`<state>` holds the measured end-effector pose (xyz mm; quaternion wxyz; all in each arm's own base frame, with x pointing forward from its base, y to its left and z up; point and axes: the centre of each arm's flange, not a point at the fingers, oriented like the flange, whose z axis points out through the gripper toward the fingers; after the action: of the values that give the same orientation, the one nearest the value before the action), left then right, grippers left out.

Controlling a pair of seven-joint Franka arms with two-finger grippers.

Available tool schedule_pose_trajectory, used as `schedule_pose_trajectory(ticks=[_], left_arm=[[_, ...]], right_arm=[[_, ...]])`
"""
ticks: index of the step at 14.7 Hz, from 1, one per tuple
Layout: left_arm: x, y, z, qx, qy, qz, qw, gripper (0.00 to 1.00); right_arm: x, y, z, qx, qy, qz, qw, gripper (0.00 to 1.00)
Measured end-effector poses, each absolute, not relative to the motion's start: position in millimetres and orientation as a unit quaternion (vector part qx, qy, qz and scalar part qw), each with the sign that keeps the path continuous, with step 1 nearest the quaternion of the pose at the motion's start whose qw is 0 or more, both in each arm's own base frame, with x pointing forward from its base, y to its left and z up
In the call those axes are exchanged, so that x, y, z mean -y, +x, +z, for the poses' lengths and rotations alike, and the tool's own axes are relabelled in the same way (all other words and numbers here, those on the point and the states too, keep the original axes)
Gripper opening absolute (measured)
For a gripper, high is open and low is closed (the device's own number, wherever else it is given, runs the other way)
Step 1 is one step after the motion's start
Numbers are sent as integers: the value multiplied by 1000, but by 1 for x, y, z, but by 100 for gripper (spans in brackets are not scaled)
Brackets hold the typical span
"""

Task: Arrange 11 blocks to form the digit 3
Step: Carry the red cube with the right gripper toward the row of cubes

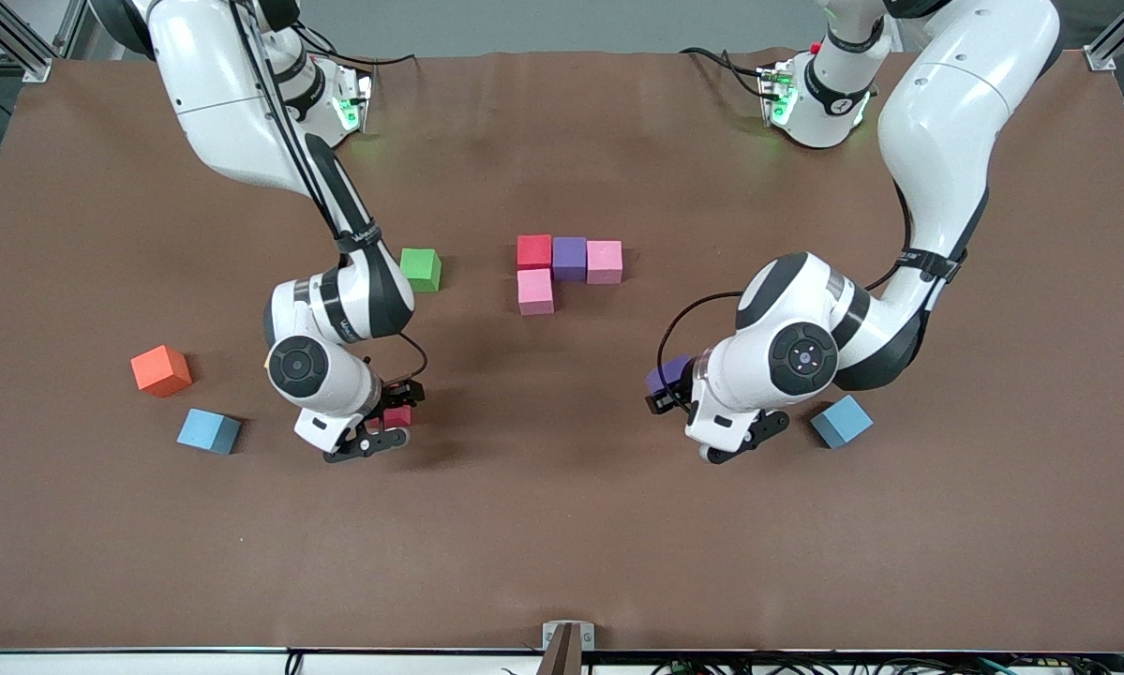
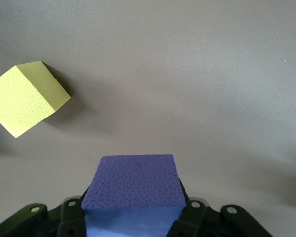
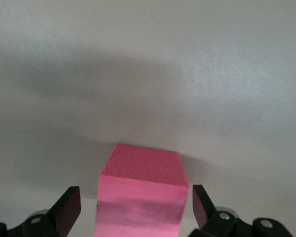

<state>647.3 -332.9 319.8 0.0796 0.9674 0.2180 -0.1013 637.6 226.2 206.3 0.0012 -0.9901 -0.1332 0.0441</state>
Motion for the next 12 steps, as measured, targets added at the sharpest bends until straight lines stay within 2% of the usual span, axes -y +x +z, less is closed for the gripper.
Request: schedule_pose_trajectory(ticks=[4, 8, 12], left_arm=[[333, 647, 320, -217, 968, -101, 80, 59], [334, 647, 320, -217, 968, -101, 80, 59], [334, 647, 320, -217, 968, -101, 80, 59]], right_arm=[[-228, 636, 205, 135, -990, 46, 1, 97], [-227, 637, 206, 134, -990, 45, 0, 59], [-231, 641, 213, 135, -990, 37, 3, 53]])
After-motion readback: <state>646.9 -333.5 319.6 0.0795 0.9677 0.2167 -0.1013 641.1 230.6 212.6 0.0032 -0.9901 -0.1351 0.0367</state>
